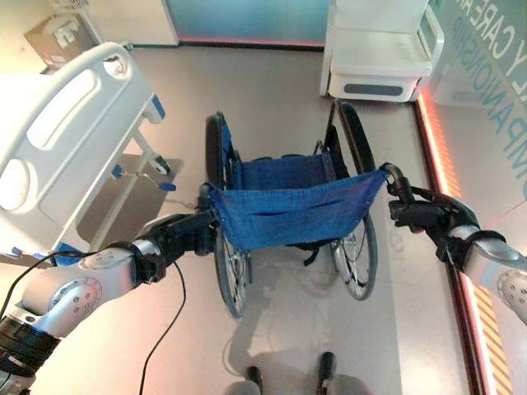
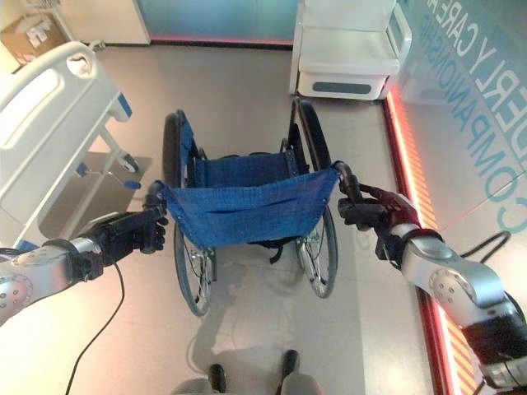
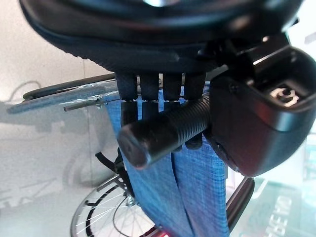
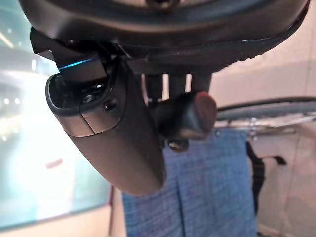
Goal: Push the wheelchair next to the bed
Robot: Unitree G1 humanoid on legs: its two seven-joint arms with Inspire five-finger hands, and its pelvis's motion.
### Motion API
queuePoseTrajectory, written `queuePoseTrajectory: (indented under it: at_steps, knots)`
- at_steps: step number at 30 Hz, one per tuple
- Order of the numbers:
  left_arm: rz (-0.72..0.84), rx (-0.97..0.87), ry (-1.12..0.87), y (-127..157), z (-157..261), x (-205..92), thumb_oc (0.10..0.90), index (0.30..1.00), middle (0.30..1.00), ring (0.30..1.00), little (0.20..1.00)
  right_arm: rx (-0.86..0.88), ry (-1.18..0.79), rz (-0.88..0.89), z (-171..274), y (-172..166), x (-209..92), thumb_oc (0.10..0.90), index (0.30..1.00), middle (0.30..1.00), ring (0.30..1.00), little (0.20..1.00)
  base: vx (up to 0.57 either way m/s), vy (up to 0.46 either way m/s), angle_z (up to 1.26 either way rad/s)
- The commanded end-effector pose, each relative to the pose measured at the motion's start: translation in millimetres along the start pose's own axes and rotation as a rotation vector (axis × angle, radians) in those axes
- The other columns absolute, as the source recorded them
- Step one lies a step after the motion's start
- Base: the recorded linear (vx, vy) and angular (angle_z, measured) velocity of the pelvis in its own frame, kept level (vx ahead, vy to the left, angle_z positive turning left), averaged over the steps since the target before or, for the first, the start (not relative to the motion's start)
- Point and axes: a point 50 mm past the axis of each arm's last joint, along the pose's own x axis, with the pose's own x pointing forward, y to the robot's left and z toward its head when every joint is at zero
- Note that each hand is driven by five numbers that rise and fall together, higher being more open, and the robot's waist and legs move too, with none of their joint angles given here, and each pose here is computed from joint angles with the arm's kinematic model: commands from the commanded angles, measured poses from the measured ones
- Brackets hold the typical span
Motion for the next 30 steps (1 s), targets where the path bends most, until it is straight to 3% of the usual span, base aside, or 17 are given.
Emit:
queuePoseTrajectory:
  at_steps: [1, 16, 30]
  knots:
    - [0.085, -0.088, -0.475, 23, 90, -29, 0.4, 0.3, 0.3, 0.3, 0.3, -0.094, -0.171, 0.292, 48, 35, -19, 0.4, 0.3, 0.3, 0.3, 0.3, 0.08, -0.182, -0.26]
    - [0.194, -0.126, -0.459, 56, 66, -30, 0.4, 0.3, 0.3, 0.3, 0.3, -0.091, -0.155, 0.427, 36, 59, -13, 0.4, 0.3, 0.3, 0.3, 0.3, 0.42, 0.119, -0.36]
    - [0.146, -0.066, -0.468, 61, 78, -25, 0.4, 0.3, 0.3, 0.3, 0.3, -0.067, -0.221, 0.404, 52, 74, 0, 0.4, 0.3, 0.3, 0.3, 0.3, 0.34, 0.149, -0.12]
